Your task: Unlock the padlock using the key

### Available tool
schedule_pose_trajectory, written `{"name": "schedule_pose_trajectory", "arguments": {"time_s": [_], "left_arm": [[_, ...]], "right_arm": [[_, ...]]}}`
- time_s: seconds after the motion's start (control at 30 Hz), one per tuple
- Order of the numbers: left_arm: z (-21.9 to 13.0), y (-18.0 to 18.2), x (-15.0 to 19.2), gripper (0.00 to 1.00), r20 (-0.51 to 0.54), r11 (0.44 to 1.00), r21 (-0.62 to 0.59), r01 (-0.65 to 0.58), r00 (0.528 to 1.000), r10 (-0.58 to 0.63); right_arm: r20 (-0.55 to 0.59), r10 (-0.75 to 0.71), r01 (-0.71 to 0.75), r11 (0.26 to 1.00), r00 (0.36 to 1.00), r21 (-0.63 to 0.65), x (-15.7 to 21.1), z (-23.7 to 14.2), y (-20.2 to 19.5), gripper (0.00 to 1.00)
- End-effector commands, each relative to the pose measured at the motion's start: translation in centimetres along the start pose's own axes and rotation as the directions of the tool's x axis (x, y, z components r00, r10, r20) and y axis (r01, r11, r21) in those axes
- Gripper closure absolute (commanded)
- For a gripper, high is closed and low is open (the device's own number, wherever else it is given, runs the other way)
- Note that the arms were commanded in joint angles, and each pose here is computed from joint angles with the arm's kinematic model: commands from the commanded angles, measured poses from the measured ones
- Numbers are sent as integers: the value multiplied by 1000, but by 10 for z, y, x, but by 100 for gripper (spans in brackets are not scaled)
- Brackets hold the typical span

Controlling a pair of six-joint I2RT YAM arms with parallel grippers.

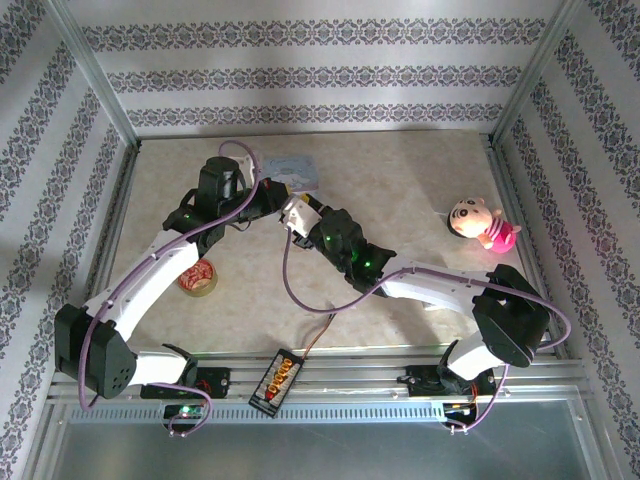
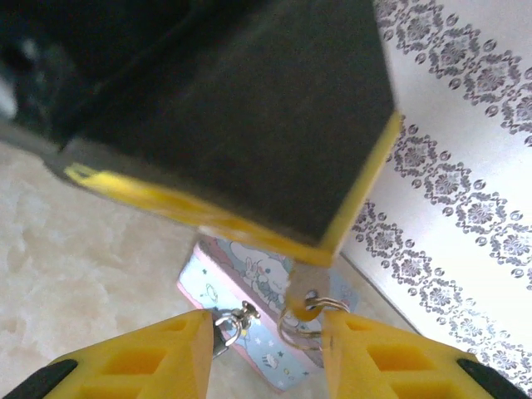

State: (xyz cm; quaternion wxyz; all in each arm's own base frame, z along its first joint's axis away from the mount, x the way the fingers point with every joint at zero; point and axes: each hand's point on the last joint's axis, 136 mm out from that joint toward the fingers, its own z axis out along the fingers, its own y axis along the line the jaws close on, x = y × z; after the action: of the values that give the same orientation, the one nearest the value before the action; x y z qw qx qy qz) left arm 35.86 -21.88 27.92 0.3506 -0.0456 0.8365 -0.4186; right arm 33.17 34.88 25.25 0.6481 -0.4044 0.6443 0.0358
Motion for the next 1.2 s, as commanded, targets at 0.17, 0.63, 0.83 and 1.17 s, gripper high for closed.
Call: {"name": "schedule_pose_trajectory", "arguments": {"time_s": [0.17, 0.63, 0.83, 1.17], "left_arm": [[-4, 6, 2, 100, -2, 999, -15, 30, 1000, -30], [-5, 1, 2, 100, -5, 1000, 5, 19, 1000, -19], [-3, 2, 5, 100, -22, 1000, 4, 21, 1000, -21], [-2, 6, 8, 100, -34, 1000, -10, 27, 999, -28]], "right_arm": [[88, 14, -19, 998, 996, 59, -24, -13, -15, 61], [73, 16, -20, 998, 997, 62, -20, 7, -12, 63], [87, 35, -43, 995, 996, 85, -21, 10, -19, 68], [105, 34, -43, 995, 994, 88, -26, 8, -22, 78]]}}
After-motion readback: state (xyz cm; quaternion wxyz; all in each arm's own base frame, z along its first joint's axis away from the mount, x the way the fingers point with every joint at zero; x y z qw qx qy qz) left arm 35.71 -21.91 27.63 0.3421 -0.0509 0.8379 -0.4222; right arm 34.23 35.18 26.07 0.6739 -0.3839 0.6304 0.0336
